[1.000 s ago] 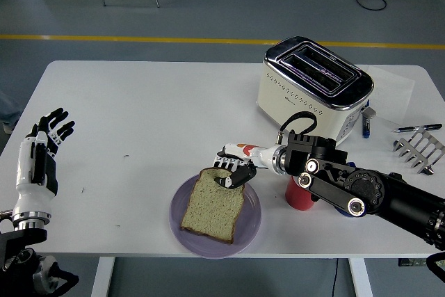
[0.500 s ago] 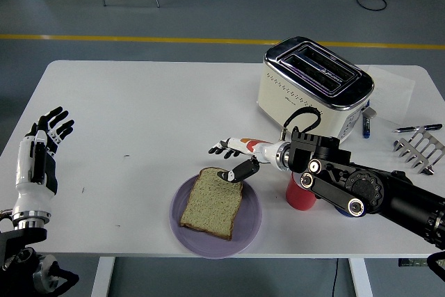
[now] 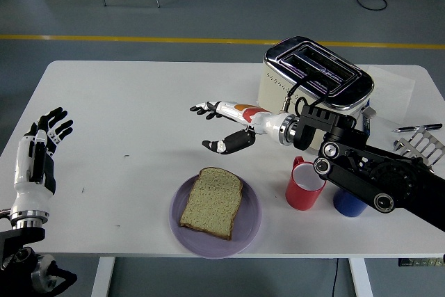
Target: Push plate across desktop,pick up the break from the machine,place the break in the plate
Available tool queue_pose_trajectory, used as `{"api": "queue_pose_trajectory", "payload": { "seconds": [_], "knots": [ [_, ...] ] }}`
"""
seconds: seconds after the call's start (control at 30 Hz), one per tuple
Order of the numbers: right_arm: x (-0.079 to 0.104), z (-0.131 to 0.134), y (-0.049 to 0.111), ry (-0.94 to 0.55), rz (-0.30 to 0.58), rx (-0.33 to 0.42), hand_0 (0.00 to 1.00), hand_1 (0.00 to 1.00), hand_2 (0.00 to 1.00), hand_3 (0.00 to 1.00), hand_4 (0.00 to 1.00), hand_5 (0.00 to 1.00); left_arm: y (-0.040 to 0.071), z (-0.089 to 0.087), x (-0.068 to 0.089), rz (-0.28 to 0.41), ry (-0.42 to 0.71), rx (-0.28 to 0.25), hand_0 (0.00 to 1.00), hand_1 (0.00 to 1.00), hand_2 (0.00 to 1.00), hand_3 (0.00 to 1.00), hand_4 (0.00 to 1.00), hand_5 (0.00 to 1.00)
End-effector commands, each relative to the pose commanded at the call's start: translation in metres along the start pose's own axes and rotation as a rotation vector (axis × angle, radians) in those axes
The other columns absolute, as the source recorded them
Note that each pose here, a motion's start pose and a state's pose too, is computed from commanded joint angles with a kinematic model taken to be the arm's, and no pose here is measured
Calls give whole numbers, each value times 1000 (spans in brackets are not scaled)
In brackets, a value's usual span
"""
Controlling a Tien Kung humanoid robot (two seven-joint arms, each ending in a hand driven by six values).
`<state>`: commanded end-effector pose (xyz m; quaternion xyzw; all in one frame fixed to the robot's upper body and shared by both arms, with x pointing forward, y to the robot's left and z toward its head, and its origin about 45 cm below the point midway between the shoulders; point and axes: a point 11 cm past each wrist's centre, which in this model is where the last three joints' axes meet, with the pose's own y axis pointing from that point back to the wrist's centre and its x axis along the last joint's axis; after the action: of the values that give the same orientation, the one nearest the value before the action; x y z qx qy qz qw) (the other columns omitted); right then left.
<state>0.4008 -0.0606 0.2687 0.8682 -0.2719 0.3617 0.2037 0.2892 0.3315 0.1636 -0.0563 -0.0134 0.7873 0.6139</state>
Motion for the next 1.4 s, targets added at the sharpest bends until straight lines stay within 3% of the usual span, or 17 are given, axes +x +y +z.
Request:
{"api": "queue_pose_trajectory", "payload": {
  "seconds": [0.03,0.07,0.27,0.5,0.6,0.73,0.9,1.03,1.07,1.23,1.27,1.4],
  "knots": [
    [6,-7,2,-24,16,23,832,804,823,842,637,319,0,0,0,-2,0,1,737,727,790,721,501,892],
    [10,-14,4,-47,27,44,805,783,782,794,564,308,0,0,-1,-3,0,1,737,727,790,719,501,891],
    [30,-32,12,-76,94,113,801,777,776,785,552,312,1,-1,-1,-5,-3,5,737,725,790,719,499,891],
    [53,-44,27,-270,187,210,781,764,759,773,548,319,1,-2,-2,-8,-4,9,737,725,790,721,498,889],
    [81,-51,47,-435,315,301,781,764,759,773,548,319,3,-3,0,-5,-7,13,737,725,790,721,498,889],
    [114,-35,74,-633,473,333,783,760,759,780,550,337,3,-4,0,-7,-7,15,736,725,790,721,498,887],
    [132,4,104,-763,615,292,802,764,772,793,523,364,2,-2,-1,-9,-6,10,737,726,791,722,499,889],
    [134,42,133,-792,700,216,802,764,772,793,523,364,0,2,-1,-10,-5,-2,737,726,791,722,499,889],
    [132,54,142,-795,714,188,816,769,784,797,500,485,-1,4,-1,-9,-5,-8,737,726,792,724,502,889],
    [101,96,178,-830,748,93,816,769,784,797,500,485,-2,8,1,-5,-7,-18,737,726,792,724,502,889],
    [97,100,183,-837,756,90,830,773,792,803,501,589,-2,7,1,-3,-7,-16,737,726,792,724,503,890],
    [75,117,205,-871,805,57,830,773,792,803,501,589,0,4,1,-6,-8,-5,737,726,792,724,503,890]
  ]
}}
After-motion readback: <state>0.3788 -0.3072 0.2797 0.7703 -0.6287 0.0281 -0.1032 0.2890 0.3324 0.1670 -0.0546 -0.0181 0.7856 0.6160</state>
